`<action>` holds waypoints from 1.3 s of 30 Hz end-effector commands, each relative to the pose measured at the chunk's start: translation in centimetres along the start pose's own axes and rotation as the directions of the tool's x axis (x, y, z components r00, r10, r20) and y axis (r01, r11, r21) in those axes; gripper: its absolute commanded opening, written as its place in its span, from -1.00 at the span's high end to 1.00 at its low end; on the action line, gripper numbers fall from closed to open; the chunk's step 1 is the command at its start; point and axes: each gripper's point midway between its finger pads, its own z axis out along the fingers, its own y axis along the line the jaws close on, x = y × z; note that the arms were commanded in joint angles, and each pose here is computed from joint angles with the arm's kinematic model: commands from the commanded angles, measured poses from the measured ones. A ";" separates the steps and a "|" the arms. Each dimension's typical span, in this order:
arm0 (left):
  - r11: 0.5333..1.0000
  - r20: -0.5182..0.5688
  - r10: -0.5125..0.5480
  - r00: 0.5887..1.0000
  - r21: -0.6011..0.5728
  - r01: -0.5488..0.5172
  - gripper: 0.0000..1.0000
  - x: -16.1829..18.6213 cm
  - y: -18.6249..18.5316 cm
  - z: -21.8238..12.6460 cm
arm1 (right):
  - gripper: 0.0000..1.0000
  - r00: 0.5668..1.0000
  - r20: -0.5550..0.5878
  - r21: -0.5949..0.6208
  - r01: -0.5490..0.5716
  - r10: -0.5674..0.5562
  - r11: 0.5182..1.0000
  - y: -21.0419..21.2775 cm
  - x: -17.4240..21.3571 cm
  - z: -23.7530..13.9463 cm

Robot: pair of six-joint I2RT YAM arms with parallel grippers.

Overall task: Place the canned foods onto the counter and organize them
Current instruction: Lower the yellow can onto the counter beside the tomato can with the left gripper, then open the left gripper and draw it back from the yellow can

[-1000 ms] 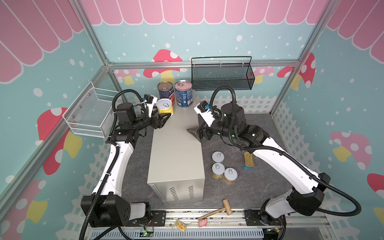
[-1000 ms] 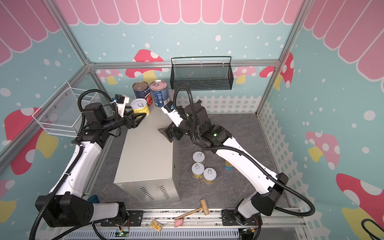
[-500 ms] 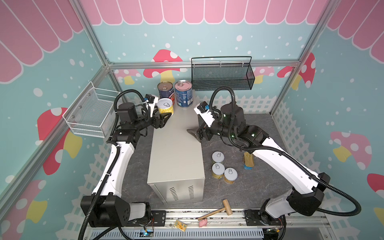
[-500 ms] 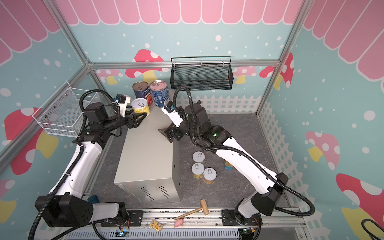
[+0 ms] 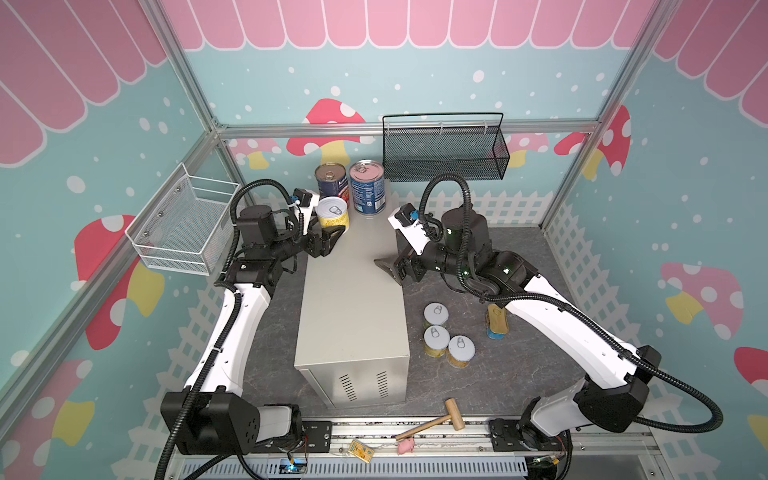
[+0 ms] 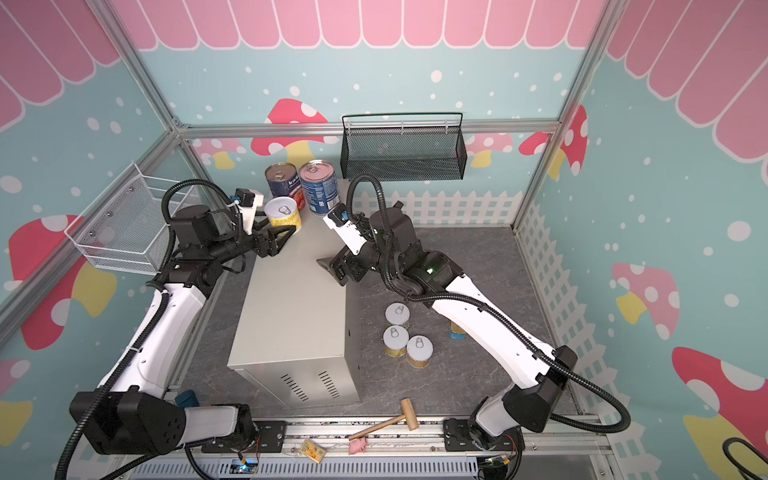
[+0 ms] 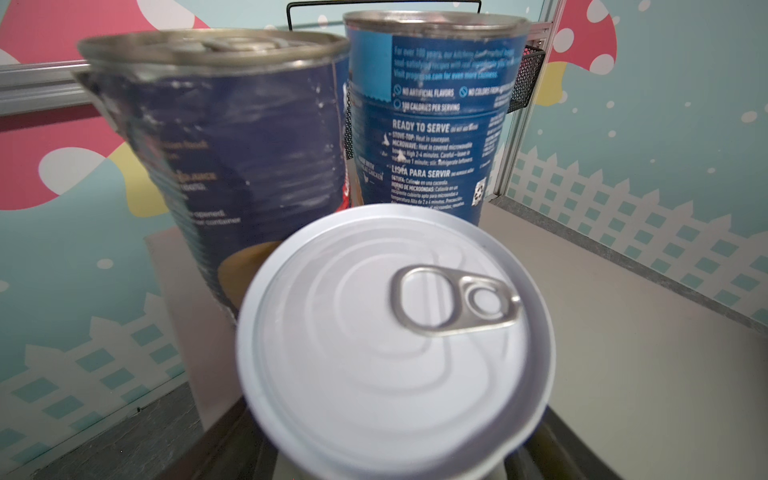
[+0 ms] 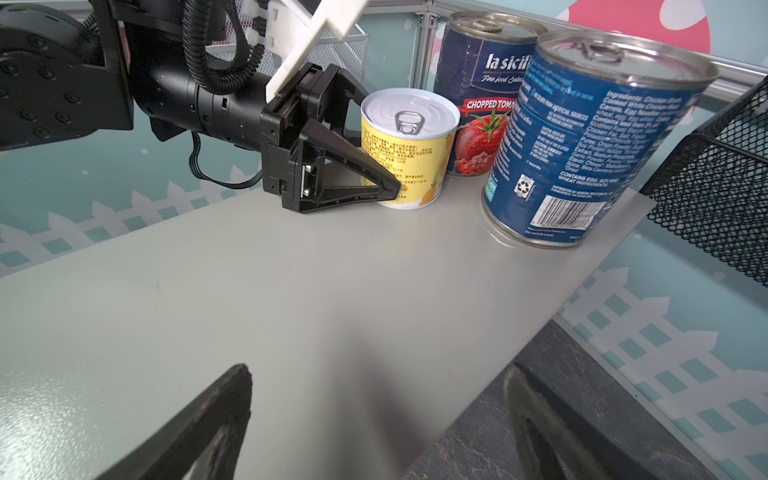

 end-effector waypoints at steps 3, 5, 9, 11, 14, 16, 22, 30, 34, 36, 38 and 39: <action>0.999 -0.140 -0.047 0.989 -0.004 0.047 -0.64 4.8 -0.2 0.5 | -0.92 0.999 0.037 -0.007 0.026 -0.025 1.000 0.5 -0.9 -0.9; 0.999 -0.137 -0.044 0.990 -0.005 0.043 -0.70 4.7 -0.2 0.4 | -0.92 0.999 0.037 -0.009 0.025 -0.025 1.000 0.5 -1.0 -0.9; 0.998 -0.114 -0.047 0.992 -0.034 0.043 -0.91 4.0 -0.1 -0.1 | -0.93 0.999 0.038 -0.007 0.027 -0.027 1.000 0.5 -1.1 -0.9; 0.997 -0.097 -0.050 0.994 -0.059 0.045 -0.98 3.4 0.0 -0.6 | -0.93 0.999 0.037 0.001 0.027 -0.027 1.000 0.4 -1.1 -1.0; 0.992 -0.083 -0.066 0.994 -0.113 0.056 -0.98 2.5 0.1 -1.8 | -0.97 0.999 0.032 0.017 0.024 -0.024 1.000 0.1 -1.1 -0.9; 0.982 -0.080 -0.088 0.993 -0.176 0.073 -0.98 2.0 0.7 -2.6 | -0.99 0.999 0.027 0.041 0.016 -0.017 0.999 -0.4 -1.1 -1.0; 0.873 -0.026 -0.211 0.977 -0.456 0.176 -0.98 1.4 4.0 -6.1 | -0.99 1.000 0.009 0.099 -0.017 0.016 0.995 -1.5 -1.4 -0.7; 0.826 -0.021 -0.245 0.969 -0.528 0.197 -0.98 1.5 4.4 -7.7 | -0.99 0.999 -0.005 0.118 -0.052 0.052 0.992 -2.0 -1.1 0.0; 0.815 -0.016 -0.247 0.969 -0.545 0.199 -0.98 1.3 4.4 -7.9 | -0.99 0.998 -0.004 0.114 -0.056 0.057 0.992 -1.9 -1.3 0.1; 0.803 -0.029 -0.244 0.969 -0.566 0.185 -0.98 1.5 4.9 -7.8 | -0.99 0.998 -0.003 0.112 -0.057 0.058 0.992 -1.9 -1.3 0.2; 0.796 -0.036 -0.245 0.969 -0.578 0.180 -0.98 1.4 5.6 -7.6 | -0.99 0.998 -0.008 0.112 -0.060 0.061 0.992 -1.9 -1.2 0.3; 0.789 -0.035 -0.248 0.968 -0.587 0.181 -0.98 1.3 5.9 -7.6 | -0.99 0.998 -0.008 0.112 -0.060 0.061 0.992 -1.9 -1.2 0.3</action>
